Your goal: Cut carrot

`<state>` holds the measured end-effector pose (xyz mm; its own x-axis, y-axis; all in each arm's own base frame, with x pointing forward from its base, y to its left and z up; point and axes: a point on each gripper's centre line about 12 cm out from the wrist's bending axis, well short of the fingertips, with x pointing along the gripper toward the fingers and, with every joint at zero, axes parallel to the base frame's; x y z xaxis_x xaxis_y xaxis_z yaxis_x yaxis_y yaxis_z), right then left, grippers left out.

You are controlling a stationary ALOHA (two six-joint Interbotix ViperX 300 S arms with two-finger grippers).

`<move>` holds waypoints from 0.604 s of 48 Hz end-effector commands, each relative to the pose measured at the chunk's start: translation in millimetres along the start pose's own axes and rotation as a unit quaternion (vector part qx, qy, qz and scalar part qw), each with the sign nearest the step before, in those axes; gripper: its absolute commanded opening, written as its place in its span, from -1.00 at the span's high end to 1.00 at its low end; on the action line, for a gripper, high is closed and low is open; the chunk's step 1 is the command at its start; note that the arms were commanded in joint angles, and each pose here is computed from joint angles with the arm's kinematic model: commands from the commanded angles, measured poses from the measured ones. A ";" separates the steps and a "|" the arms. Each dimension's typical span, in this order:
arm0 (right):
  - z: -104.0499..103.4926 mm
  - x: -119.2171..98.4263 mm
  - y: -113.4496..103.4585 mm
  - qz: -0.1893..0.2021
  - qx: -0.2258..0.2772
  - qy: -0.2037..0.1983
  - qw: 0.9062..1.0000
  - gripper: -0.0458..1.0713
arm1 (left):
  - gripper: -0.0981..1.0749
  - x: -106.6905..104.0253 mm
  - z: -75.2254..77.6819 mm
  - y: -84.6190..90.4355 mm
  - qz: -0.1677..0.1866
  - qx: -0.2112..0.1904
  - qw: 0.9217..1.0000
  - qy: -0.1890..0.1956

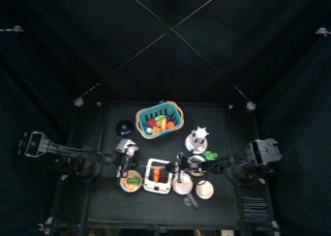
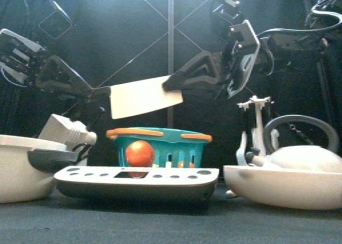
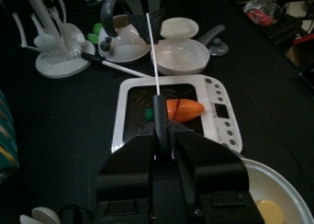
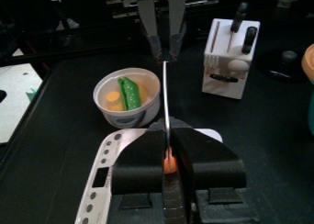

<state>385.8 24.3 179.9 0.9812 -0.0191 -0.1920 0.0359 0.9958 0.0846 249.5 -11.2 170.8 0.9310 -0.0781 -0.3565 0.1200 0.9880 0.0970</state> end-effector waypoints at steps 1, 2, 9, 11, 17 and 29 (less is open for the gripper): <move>11.8 4.2 5.5 0.006 0.004 -0.010 1.000 0.27 | 0.10 1.6 6.6 2.0 0.005 -0.007 1.000 -0.010; 8.9 4.6 8.4 0.009 0.003 -0.004 1.000 0.27 | 0.10 1.6 6.6 2.3 0.006 -0.010 1.000 -0.010; -6.6 9.9 26.8 0.026 0.008 0.030 0.999 0.27 | 0.11 1.4 5.3 3.8 0.018 -0.046 0.999 -0.006; -7.2 11.8 33.4 0.033 0.007 0.032 0.999 0.27 | 0.11 1.0 2.8 3.9 0.018 -0.046 0.999 0.001; -7.1 18.0 50.5 0.049 0.011 0.042 0.998 0.27 | 0.11 3.4 -3.2 2.9 0.016 -0.042 0.999 0.021; -12.4 18.7 50.8 0.047 0.014 0.067 0.996 0.27 | 0.25 2.4 -8.6 -1.7 -0.017 0.050 0.998 0.025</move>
<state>402.0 64.3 152.3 0.9336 0.0607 -0.3530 -0.0139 0.9910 0.1335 245.3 -16.8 157.5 0.8991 -0.1134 -0.4228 0.1930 0.9696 0.1506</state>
